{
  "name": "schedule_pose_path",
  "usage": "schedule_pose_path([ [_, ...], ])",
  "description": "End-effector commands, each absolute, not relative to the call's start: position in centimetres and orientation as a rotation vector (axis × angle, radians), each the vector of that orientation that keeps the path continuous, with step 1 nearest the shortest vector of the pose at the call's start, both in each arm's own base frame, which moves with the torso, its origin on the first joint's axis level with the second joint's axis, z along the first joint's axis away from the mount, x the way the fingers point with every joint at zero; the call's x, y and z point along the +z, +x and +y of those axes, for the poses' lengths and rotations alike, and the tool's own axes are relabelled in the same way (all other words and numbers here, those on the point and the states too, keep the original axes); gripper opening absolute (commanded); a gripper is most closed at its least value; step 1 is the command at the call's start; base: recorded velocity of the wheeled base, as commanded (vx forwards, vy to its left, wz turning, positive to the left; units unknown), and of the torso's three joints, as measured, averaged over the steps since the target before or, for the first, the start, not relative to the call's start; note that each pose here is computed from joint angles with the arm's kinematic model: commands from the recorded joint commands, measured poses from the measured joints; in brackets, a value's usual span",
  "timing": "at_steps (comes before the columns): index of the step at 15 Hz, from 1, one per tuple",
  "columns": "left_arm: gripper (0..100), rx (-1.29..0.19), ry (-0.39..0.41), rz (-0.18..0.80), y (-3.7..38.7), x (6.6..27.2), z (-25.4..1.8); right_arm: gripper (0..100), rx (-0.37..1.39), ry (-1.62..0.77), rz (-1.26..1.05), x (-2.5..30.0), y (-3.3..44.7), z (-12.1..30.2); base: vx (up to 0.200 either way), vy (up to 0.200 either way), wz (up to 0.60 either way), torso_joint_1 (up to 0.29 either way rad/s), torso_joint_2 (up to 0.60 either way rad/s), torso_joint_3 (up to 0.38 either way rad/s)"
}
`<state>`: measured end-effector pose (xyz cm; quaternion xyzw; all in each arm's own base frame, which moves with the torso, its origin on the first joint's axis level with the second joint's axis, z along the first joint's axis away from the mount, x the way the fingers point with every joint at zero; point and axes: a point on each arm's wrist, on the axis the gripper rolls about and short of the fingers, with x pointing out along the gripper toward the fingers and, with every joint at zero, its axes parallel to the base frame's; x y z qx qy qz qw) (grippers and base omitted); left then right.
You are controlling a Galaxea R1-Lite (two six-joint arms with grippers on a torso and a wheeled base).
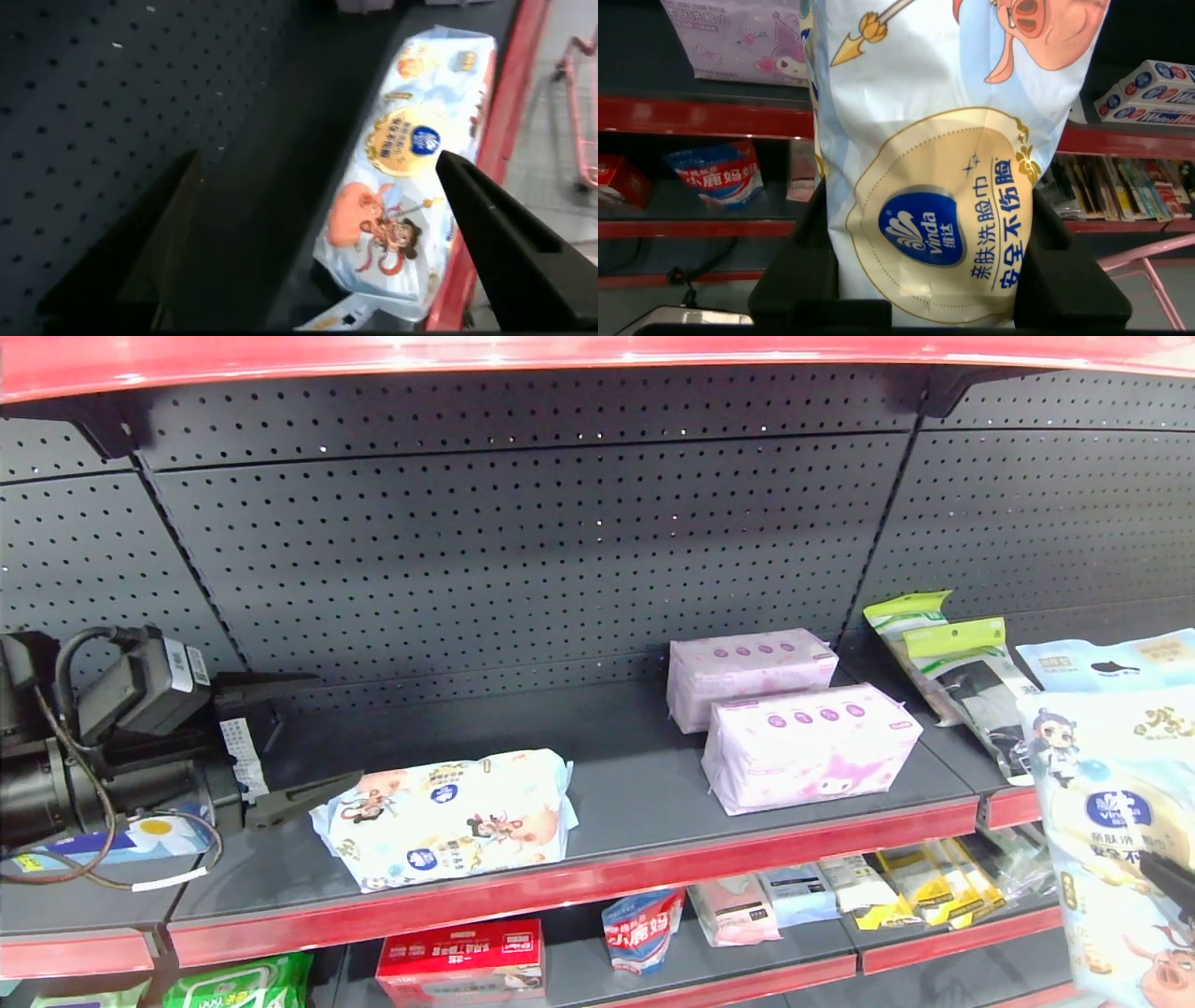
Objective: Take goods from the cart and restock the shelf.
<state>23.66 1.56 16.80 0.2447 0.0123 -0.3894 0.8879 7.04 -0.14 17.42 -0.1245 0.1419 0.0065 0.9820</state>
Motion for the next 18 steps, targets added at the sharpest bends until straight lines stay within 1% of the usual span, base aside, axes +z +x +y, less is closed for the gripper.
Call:
schedule_pose_path([
  [1,100,-0.756,0.503,0.027,22.5,17.0,1.6,0,0.015,-0.251,0.285,17.5,7.1,-0.1,0.000,0.000,0.00,0.000,0.00,0.000],
  [2,100,-0.714,0.498,0.033,22.1,17.0,1.5,0,0.015,-0.251,0.288,17.4,7.1,-0.1,0.000,0.000,0.00,0.000,0.00,0.000],
  [3,100,-0.642,0.491,0.030,21.1,17.2,1.3,0,0.019,-0.251,0.292,17.4,7.2,-0.1,0.000,0.000,0.00,0.000,0.00,0.000],
  [4,100,-0.608,0.481,0.033,20.7,17.2,1.3,0,0.022,-0.251,0.293,17.4,7.2,-0.1,0.000,0.000,0.00,0.000,0.00,0.000],
  [5,100,-0.470,0.457,0.042,20.1,17.2,1.5,0,0.024,-0.251,0.298,17.3,7.3,-0.1,0.000,0.000,0.00,0.000,0.00,0.000],
  [6,100,-0.393,0.434,0.053,19.8,17.1,1.5,0,0.029,-0.250,0.299,17.3,7.3,-0.1,0.000,0.000,0.00,0.000,0.00,0.000],
  [7,100,-0.178,0.366,0.082,19.5,16.6,1.6,0,0.035,-0.248,0.302,17.1,7.3,-0.1,0.000,0.000,0.00,0.000,0.00,0.000],
  [8,100,-0.092,0.332,0.071,19.3,16.7,1.1,0,0.035,-0.247,0.302,17.1,7.3,-0.1,0.000,0.000,0.00,0.000,0.00,0.000],
  [9,100,-0.005,0.275,0.047,18.7,17.0,0.4,0,0.039,-0.245,0.296,17.3,7.3,0.0,0.000,0.000,0.00,0.000,0.00,0.000],
  [10,100,0.028,0.229,0.040,17.8,17.0,-0.4,0,0.055,-0.241,0.292,17.2,7.1,0.0,0.000,0.000,0.00,0.000,0.00,0.000],
  [11,100,0.002,0.215,0.025,16.8,17.1,-1.1,0,0.076,-0.238,0.285,17.2,7.0,0.0,0.000,0.000,0.00,0.000,0.00,0.000],
  [13,100,-0.095,0.217,0.005,13.2,17.2,-2.2,0,0.085,-0.240,0.267,17.8,7.2,0.1,0.000,0.000,0.00,0.000,0.00,0.000],
  [16,100,-0.124,0.216,0.034,7.5,17.4,-1.3,0,0.083,-0.246,0.237,18.8,7.3,0.1,0.000,0.000,0.00,0.000,0.00,0.000],
  [17,100,-0.131,0.214,0.028,5.8,17.5,-1.0,0,0.083,-0.255,0.229,18.7,7.1,0.1,0.000,0.000,0.00,0.000,0.00,0.000],
  [18,100,-0.143,0.211,0.022,5.0,17.6,-0.9,0,0.081,-0.266,0.228,18.7,7.1,0.1,0.000,0.000,0.00,0.000,0.00,0.000],
])
